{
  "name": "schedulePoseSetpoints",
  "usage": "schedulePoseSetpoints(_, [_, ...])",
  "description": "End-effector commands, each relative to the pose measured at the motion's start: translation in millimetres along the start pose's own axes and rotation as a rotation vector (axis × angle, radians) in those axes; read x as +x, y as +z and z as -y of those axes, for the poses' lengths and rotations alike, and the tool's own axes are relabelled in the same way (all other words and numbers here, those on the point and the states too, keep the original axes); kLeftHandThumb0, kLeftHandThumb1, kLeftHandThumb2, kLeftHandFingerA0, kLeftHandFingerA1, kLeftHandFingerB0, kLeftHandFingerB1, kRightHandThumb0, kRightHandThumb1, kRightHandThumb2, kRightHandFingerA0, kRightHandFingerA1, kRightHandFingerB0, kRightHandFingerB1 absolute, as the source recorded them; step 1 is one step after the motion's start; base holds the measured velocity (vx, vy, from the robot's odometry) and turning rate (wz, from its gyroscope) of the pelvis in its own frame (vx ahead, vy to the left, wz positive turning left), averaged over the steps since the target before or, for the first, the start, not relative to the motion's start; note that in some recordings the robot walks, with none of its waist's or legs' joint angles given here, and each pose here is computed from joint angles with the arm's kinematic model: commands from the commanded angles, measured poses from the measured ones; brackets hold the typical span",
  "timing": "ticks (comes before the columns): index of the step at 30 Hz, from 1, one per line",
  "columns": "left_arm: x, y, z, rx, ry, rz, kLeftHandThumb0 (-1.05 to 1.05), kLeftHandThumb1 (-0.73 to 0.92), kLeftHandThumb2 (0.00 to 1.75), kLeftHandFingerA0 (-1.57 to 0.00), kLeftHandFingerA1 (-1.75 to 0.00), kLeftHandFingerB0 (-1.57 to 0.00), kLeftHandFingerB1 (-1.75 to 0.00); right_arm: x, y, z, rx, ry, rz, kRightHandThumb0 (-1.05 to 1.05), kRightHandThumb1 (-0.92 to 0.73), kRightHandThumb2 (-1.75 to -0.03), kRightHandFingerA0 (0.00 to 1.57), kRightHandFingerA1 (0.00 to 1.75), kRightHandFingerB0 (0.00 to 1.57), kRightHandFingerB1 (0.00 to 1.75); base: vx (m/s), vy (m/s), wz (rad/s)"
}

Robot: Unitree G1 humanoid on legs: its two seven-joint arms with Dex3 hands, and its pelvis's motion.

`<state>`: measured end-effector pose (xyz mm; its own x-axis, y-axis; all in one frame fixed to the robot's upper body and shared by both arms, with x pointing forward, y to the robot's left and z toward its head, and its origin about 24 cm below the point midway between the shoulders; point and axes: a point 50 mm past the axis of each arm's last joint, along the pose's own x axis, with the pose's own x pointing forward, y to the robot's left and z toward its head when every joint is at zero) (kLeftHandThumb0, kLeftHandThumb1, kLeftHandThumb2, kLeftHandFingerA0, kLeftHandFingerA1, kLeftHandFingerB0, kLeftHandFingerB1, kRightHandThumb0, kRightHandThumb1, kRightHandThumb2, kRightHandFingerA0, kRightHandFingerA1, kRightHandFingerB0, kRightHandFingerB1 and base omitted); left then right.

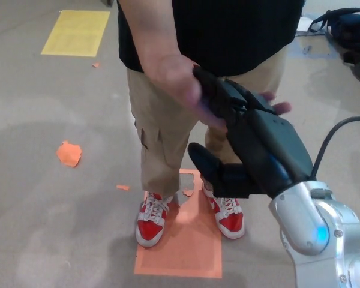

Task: The robot extends its right arm to grab a person's hand and shakes it

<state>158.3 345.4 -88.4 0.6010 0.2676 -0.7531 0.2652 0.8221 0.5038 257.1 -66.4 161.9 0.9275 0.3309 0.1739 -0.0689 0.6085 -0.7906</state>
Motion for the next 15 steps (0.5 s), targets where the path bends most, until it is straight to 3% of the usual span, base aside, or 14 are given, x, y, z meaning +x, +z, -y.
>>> schedulePoseSetpoints(1, [-1.8,-0.2,-6.1,0.033,0.012,0.016,-0.63,0.91,0.68,-0.34,-0.33,-0.31,-0.33,17.5,-7.9,0.3,-0.044,0.001,-0.069,-0.98,-0.80,-1.16,0.00,0.12,0.00,0.08,0.00,0.000,0.00])
schedulePoseSetpoints(15, [-2.0,-0.9,-7.0,-0.006,0.011,0.014,-0.62,0.89,0.67,-0.35,-0.33,-0.31,-0.32,51.5,-4.5,2.4,-0.113,0.029,-0.132,-0.97,-0.78,-1.14,0.00,0.14,0.00,0.06,0.00,0.000,0.00])
